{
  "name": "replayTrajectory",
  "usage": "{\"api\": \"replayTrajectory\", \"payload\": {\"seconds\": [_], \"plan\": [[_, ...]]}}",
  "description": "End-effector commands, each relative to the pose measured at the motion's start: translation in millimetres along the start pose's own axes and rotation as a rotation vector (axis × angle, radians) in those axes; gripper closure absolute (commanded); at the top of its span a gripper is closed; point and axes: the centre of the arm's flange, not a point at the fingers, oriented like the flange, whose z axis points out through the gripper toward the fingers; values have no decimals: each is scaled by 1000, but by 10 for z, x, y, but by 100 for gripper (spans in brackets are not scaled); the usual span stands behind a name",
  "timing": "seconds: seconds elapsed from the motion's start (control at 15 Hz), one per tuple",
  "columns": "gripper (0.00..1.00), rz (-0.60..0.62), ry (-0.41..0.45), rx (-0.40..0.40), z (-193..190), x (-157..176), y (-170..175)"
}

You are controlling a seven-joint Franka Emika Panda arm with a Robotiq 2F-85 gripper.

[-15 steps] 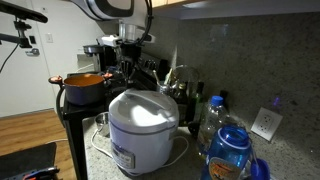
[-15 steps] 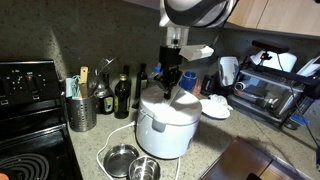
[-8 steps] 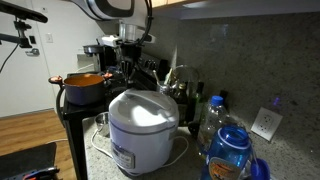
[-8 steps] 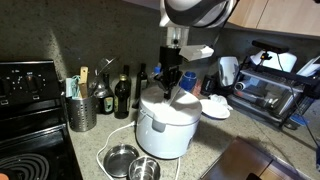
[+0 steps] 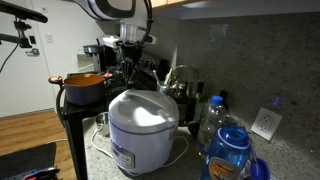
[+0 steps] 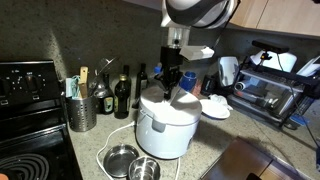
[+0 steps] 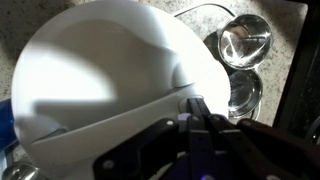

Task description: Press on the top left side of the rice cooker

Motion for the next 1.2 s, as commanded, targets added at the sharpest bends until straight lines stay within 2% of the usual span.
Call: {"api": "replayTrajectory", "payload": {"seconds": [0.0, 1.13], "plan": [[100, -8, -58, 29, 337, 10, -4], [100, -25, -92, 48, 522, 16, -39]]}}
